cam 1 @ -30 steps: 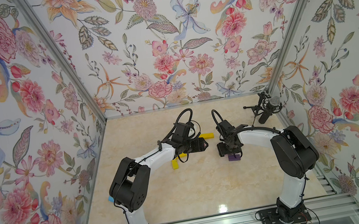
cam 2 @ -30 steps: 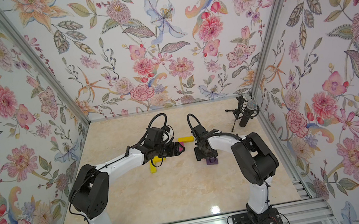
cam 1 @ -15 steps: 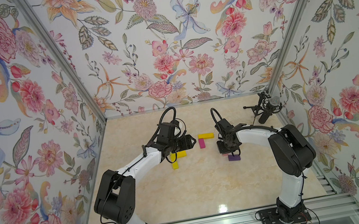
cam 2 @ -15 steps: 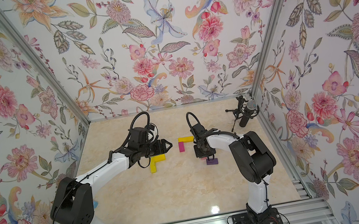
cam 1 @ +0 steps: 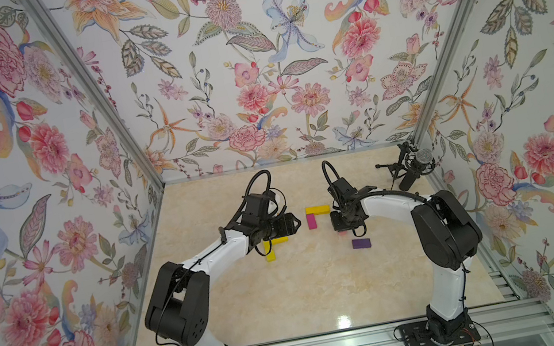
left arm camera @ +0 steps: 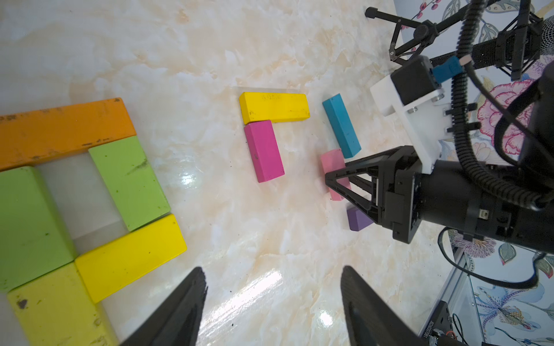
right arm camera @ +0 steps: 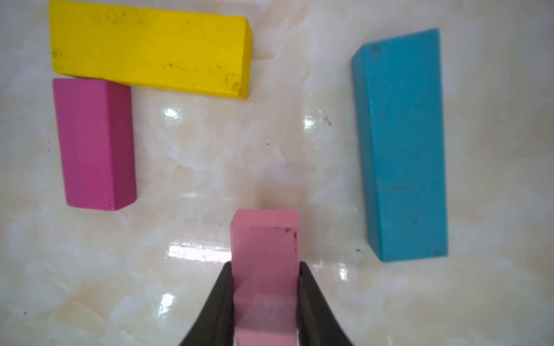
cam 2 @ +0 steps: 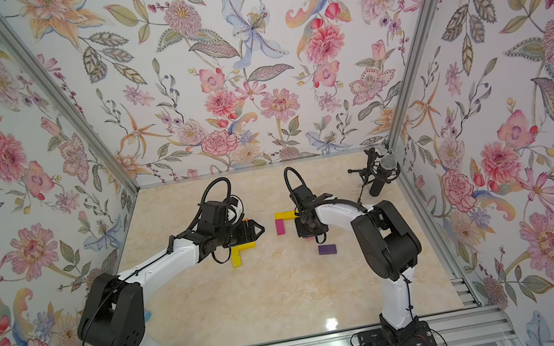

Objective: Assemble the letter p with building blocks
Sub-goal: Adjust the building block at the center of the board.

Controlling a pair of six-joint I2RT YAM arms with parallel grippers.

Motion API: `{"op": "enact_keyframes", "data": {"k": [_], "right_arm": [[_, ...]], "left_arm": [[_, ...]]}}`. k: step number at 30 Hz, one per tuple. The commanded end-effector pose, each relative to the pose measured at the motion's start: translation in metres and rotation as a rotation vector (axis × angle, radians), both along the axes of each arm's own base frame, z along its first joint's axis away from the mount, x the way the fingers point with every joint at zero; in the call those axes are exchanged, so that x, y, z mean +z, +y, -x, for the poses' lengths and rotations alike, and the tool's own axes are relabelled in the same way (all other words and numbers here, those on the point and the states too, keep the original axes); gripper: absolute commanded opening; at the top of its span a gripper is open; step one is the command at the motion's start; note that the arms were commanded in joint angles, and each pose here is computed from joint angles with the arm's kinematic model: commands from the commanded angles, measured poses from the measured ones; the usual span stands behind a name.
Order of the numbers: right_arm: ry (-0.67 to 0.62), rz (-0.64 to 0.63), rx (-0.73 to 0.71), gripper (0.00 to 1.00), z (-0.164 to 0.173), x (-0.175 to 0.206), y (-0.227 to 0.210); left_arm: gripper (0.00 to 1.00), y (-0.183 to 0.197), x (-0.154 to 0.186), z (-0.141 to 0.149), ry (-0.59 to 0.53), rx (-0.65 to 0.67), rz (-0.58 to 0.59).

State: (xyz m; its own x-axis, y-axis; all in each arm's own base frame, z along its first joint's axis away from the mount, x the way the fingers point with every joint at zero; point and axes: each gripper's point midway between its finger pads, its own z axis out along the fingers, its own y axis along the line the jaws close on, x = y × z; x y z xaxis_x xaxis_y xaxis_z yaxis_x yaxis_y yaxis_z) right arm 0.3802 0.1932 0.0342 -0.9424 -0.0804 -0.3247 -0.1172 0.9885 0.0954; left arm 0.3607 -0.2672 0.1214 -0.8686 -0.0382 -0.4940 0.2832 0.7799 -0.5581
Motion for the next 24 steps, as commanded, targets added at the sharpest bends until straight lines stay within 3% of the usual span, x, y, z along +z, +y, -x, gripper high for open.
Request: {"op": "enact_keyframes", "data": {"k": [1,10,19,24], "right_arm": [[0.022,-0.016,-0.001,0.21,-0.005,-0.004,0.011],[0.029,-0.051,0.014,0.21,-0.027,-0.007,0.029],[0.052,-0.043,0.01,0.22,-0.02,-0.011,0.027],[0.058,-0.045,0.014,0.32,-0.02,-0.014,0.029]], "left_arm": [[0.73,0.004,-0.005,-0.003,-0.02,-0.009,-0.006],[0.73,0.004,-0.007,-0.009,-0.013,-0.006,-0.006],[0.73,0.003,-0.006,-0.012,-0.011,-0.009,-0.006],[0.73,0.003,-0.007,-0.013,-0.008,-0.013,-0.015]]}}
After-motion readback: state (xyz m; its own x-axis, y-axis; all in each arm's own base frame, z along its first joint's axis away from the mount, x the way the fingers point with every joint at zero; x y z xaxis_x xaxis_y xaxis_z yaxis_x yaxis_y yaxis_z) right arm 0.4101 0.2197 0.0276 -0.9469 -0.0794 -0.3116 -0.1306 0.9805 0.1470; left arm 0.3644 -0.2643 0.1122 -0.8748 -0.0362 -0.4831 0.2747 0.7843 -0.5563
